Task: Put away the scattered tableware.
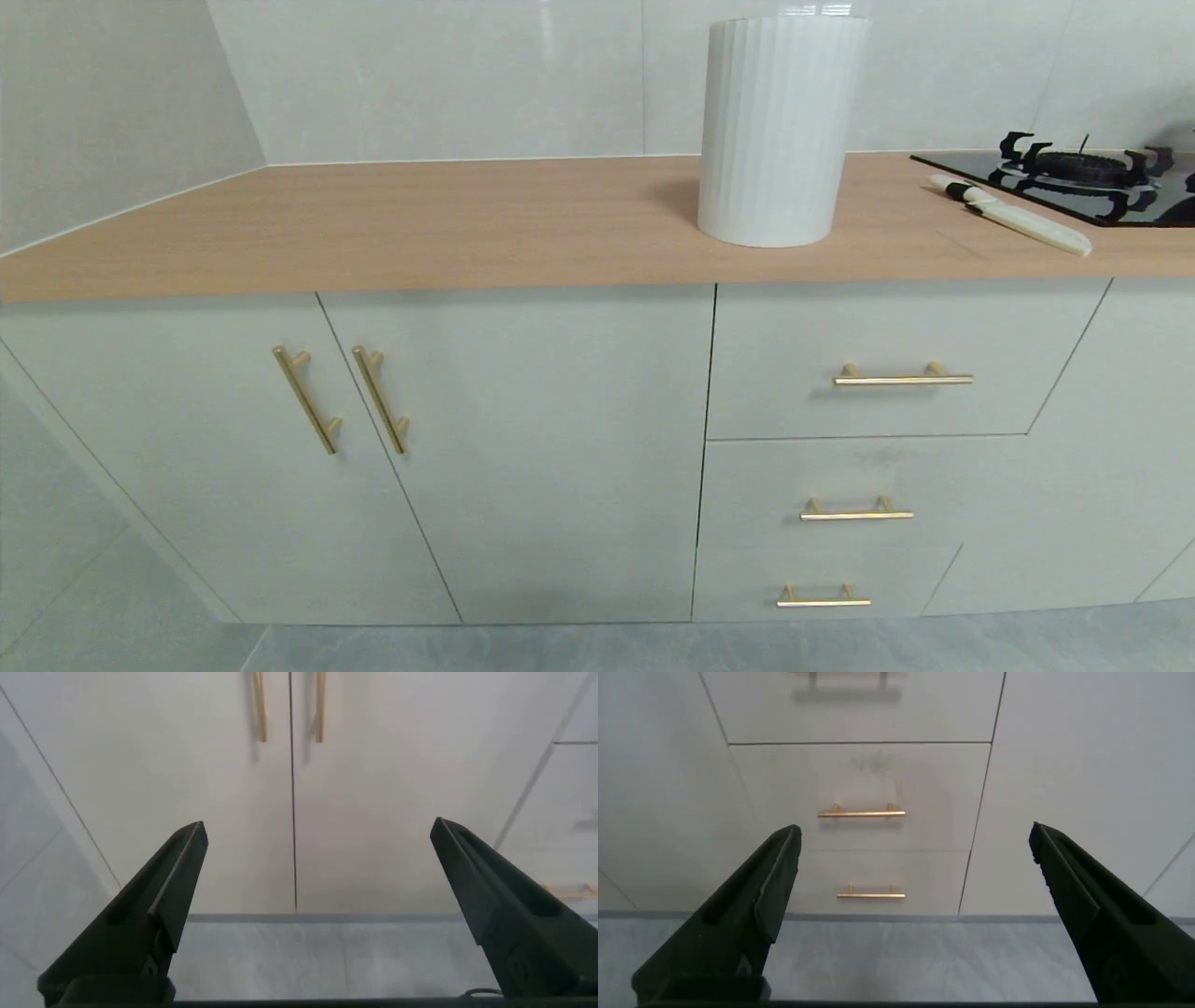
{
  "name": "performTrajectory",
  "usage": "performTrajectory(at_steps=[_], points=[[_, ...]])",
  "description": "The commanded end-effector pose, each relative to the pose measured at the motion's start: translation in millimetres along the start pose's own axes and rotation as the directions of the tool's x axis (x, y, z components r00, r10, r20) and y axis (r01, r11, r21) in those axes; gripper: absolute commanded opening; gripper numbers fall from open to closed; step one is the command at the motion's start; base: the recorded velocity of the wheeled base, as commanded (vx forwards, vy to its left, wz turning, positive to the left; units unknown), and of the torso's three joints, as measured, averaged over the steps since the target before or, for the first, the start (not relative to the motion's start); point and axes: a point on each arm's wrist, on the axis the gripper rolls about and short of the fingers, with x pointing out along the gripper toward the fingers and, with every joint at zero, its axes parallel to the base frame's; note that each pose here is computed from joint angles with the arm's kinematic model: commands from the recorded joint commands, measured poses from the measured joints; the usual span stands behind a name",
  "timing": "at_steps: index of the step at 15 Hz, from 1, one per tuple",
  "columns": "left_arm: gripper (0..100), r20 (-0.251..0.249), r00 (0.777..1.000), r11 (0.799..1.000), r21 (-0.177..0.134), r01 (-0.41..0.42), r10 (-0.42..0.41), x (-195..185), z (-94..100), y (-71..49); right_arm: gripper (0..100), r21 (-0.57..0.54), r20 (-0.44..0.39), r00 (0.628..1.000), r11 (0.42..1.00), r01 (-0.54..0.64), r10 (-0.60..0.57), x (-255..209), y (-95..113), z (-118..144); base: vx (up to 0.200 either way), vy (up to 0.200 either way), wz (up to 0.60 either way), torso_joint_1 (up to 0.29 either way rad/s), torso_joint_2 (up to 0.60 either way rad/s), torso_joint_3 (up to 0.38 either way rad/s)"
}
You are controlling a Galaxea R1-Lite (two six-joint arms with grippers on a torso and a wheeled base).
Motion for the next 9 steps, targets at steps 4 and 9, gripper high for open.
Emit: performTrajectory(at_steps=[4,9], points=[[100,-0.001,1.000,1.000,0.002,0.001,-0.001,0.1,0.1,0.0,100,0.000,-0.003,1.000,1.000,-0.004,0.004,0.2,0.0,0.0,0.000,0.000,0.00,0.000,0.00,0.000],[100,0.001,1.000,1.000,0.001,-0.001,0.001,0.1,0.2,0.0,100,0.000,-0.003,1.000,1.000,-0.004,0.004,0.2,0.0,0.0,0.000,-0.160,0.00,0.000,0.00,0.001]])
